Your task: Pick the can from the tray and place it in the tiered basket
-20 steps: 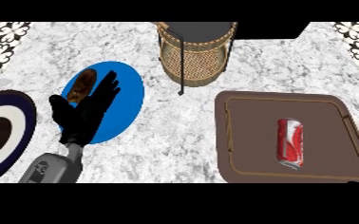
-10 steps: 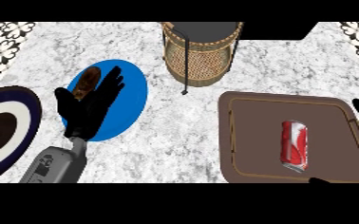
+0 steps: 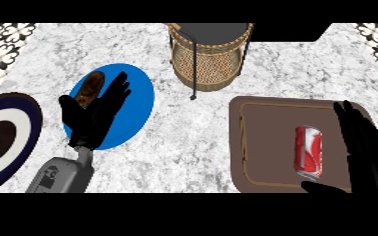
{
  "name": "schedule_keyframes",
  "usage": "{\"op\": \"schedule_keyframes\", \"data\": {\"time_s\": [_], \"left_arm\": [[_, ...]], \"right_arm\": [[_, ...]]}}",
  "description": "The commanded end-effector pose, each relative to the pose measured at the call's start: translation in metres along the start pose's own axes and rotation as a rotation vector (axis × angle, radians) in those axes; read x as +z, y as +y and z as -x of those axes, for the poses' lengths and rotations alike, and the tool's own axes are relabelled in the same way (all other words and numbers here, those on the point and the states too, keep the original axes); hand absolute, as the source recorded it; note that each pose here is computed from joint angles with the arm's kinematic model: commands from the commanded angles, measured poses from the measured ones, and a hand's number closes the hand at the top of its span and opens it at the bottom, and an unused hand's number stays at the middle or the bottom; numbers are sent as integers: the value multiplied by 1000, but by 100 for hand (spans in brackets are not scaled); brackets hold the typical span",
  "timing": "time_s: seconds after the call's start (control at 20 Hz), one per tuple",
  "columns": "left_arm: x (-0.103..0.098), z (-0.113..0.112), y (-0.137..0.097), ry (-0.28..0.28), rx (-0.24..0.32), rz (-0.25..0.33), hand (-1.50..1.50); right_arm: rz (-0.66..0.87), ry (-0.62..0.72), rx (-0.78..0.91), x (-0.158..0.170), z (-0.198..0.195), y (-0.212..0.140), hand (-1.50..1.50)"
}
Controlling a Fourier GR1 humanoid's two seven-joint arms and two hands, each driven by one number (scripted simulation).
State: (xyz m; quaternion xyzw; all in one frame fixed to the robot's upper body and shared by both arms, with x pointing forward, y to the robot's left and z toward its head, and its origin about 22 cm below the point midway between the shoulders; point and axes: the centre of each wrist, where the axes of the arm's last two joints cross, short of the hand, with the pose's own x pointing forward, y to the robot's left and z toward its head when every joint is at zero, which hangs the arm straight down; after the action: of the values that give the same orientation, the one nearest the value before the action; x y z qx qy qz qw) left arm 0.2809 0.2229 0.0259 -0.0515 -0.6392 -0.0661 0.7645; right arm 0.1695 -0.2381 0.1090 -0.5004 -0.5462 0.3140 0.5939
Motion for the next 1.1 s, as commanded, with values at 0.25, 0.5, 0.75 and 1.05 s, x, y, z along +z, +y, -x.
{"op": "schedule_keyframes", "data": {"time_s": [0.25, 0.5, 0.75, 1.05], "left_arm": [[-5, -1, -13, 22, 0, -13, 0], [-2, 15, -2, -1, 8, 3, 0], [-13, -3, -1, -19, -6, -17, 0], [-7, 6, 3, -25, 8, -14, 0]], "right_arm": [[44, 51, 35, -12, 18, 34, -150], [87, 70, 28, -18, 25, 20, -150], [87, 65, 21, -16, 32, 35, -150], [91, 54, -12, -47, 56, 34, -150]]}}
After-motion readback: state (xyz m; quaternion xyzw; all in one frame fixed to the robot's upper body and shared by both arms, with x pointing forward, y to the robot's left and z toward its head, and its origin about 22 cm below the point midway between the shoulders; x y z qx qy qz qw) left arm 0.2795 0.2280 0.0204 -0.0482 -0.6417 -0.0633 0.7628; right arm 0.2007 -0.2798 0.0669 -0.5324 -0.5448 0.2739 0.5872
